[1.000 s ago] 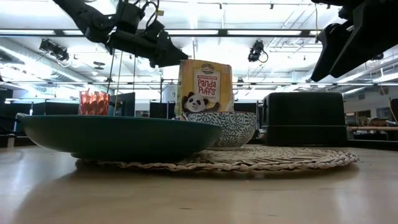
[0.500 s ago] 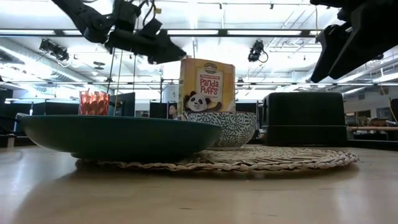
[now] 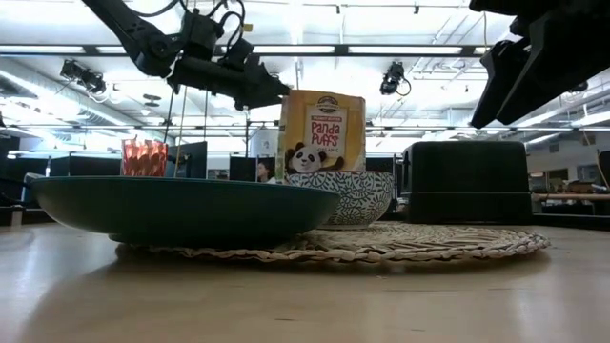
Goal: Arrange a breakfast setting
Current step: Pour the cereal from the yellow cereal box into the red patterned bowl
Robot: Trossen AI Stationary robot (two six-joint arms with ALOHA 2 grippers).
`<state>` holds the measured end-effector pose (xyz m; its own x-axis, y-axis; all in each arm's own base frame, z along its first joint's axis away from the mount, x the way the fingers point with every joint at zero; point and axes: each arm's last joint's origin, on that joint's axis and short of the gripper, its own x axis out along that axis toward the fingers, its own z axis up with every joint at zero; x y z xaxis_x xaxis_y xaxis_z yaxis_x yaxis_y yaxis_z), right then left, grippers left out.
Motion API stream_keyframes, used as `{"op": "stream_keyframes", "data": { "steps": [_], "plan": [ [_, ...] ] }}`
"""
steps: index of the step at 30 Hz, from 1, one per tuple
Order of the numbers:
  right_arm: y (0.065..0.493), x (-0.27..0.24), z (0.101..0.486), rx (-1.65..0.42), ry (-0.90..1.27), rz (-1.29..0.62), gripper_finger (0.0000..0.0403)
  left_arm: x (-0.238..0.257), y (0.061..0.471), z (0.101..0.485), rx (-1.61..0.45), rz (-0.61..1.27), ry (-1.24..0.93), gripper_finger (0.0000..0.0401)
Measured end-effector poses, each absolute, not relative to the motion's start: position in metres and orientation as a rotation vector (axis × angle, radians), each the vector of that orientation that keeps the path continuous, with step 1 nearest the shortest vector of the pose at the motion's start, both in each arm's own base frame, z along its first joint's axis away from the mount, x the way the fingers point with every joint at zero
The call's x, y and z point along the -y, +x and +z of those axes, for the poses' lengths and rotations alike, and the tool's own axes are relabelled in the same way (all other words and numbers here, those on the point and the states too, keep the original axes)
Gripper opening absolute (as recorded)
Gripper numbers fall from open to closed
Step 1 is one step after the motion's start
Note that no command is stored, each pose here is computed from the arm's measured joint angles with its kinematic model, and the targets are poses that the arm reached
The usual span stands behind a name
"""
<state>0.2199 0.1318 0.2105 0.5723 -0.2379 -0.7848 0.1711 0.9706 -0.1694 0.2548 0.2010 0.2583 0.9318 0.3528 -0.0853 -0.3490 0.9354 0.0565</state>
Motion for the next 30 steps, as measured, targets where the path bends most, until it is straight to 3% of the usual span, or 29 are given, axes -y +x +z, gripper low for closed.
{"op": "stream_keyframes", "data": {
  "steps": [17,30],
  "plan": [
    [0.22,-0.132,0.21,-0.937,-0.059,-0.232,0.0288,-0.212,0.248,0.258,-0.066,0.39,-0.022,0.0314],
    [0.225,-0.127,0.211,-0.942,-0.024,-0.234,0.0288,-0.218,0.268,0.222,-0.14,0.427,-0.005,0.0314]
  ]
}}
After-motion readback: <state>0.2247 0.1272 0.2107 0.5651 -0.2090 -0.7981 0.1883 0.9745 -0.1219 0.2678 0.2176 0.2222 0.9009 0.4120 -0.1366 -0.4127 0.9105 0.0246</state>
